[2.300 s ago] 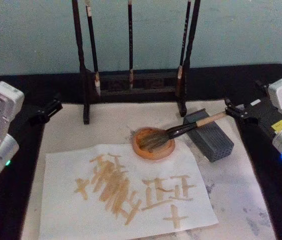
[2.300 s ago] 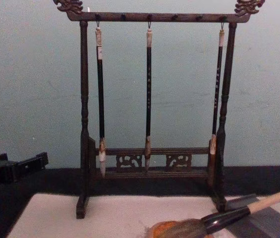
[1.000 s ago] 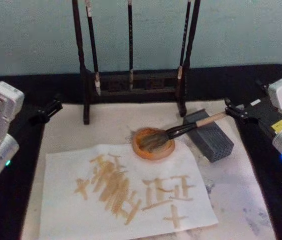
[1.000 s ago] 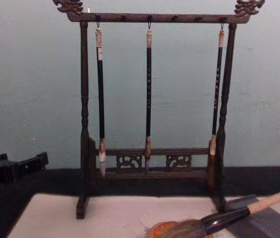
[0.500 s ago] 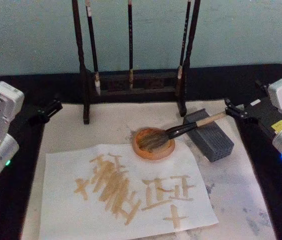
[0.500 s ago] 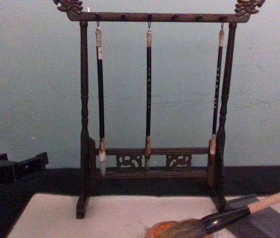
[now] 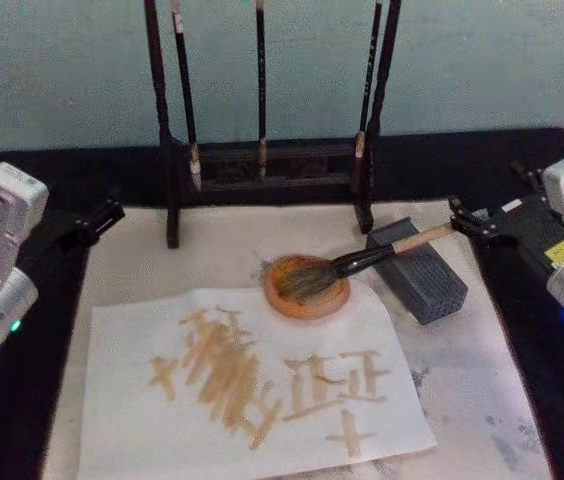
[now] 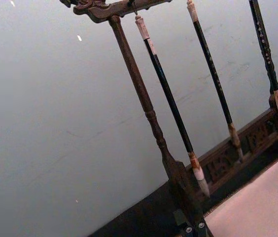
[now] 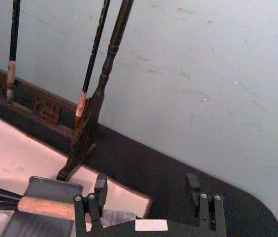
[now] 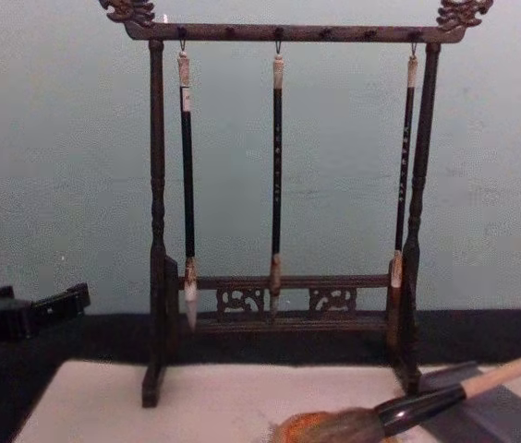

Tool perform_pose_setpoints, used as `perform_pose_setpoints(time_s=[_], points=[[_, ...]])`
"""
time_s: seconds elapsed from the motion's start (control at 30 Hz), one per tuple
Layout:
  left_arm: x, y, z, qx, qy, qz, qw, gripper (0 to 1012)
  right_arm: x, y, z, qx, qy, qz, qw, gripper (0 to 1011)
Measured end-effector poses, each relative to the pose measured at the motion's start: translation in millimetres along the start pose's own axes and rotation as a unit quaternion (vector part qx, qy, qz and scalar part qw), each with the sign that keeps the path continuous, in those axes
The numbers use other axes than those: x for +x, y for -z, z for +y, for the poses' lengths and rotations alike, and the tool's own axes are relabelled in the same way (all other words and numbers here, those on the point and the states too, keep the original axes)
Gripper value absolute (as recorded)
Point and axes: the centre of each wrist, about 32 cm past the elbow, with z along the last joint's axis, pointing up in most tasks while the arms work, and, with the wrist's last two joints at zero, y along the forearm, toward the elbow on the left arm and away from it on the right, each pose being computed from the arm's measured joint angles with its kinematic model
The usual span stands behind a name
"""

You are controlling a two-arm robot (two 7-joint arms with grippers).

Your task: Pick up the brush from the inkstone, write on the paper, then place the brush back to its original position.

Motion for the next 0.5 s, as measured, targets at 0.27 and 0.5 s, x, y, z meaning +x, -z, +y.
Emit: perform_pose_setpoints(time_s=[0.27, 0.5], points=[[0.0, 0.0, 0.0, 0.000, 0.000, 0.000, 1.0000, 1002, 0.9, -1.3, -8.0, 0.005, -0.017, 0.028, 0.9995, 1008], [0.0, 0.0, 0.0, 0.000, 0.000, 0.000, 1.0000, 1002, -3.4, -4.0, -20.3, 0.013, -0.031, 0.045, 0.9984, 1008]])
